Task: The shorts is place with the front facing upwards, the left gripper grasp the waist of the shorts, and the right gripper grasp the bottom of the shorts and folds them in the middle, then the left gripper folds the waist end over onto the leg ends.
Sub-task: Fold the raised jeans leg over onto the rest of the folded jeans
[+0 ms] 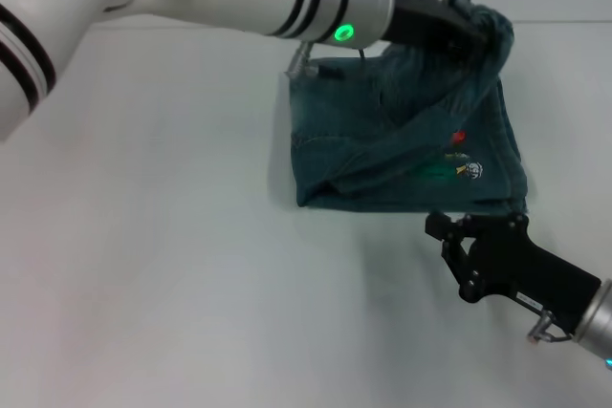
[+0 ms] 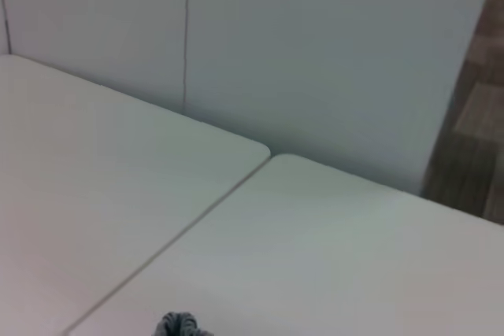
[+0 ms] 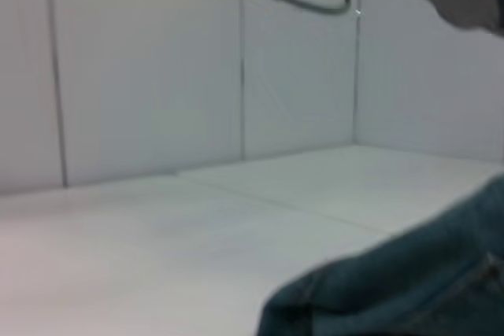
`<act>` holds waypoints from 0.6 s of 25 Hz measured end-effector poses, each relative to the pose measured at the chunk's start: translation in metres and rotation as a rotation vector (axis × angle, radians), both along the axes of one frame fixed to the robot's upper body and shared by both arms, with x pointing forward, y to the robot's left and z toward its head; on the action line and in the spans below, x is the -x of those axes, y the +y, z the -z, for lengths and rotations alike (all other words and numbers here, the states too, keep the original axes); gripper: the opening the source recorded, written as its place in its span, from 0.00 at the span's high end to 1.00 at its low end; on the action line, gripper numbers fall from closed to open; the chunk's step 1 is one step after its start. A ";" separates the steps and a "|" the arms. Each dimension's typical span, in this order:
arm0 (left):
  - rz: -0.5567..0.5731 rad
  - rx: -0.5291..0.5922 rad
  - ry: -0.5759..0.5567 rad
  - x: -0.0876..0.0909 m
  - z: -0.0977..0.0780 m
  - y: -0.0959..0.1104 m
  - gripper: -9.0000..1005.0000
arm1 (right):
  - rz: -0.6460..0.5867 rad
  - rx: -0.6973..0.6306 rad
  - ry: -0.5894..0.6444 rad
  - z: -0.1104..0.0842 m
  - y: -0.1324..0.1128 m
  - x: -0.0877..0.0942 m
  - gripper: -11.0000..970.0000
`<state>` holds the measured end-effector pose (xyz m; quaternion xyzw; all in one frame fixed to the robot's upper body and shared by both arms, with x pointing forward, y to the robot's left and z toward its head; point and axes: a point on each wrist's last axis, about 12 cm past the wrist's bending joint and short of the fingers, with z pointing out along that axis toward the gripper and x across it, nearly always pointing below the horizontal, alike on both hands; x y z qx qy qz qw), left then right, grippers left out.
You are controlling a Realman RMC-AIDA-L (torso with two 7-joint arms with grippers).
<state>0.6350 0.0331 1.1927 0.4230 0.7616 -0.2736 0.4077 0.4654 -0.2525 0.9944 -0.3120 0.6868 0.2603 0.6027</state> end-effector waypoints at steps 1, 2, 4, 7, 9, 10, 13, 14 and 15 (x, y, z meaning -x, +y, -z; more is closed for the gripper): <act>0.010 -0.010 -0.001 0.002 0.001 -0.003 0.92 | -0.004 -0.005 0.004 0.000 -0.001 0.002 0.99; 0.023 -0.021 -0.001 0.003 0.003 -0.005 0.91 | -0.004 -0.008 0.007 0.000 -0.002 0.003 0.99; 0.063 -0.055 -0.007 0.010 0.007 -0.012 0.91 | -0.006 -0.012 0.008 0.000 -0.001 0.004 0.99; 0.107 -0.093 -0.018 0.018 0.012 -0.015 0.91 | -0.011 -0.021 0.004 -0.001 0.000 0.005 0.99; 0.113 -0.101 -0.025 0.021 0.013 -0.013 0.91 | -0.018 -0.031 -0.002 -0.002 0.000 0.006 0.99; 0.110 -0.102 -0.027 0.022 0.015 -0.010 0.91 | -0.021 -0.036 -0.004 -0.002 0.000 0.006 0.99; 0.099 -0.100 -0.036 0.024 0.017 -0.005 0.87 | -0.025 -0.043 -0.006 -0.004 0.000 0.006 0.99; 0.098 -0.098 -0.039 0.024 0.017 -0.004 0.84 | -0.027 -0.044 -0.007 -0.004 0.000 0.005 0.99; 0.097 -0.097 -0.040 0.024 0.017 -0.004 0.81 | -0.029 -0.045 -0.006 -0.005 0.000 0.004 0.99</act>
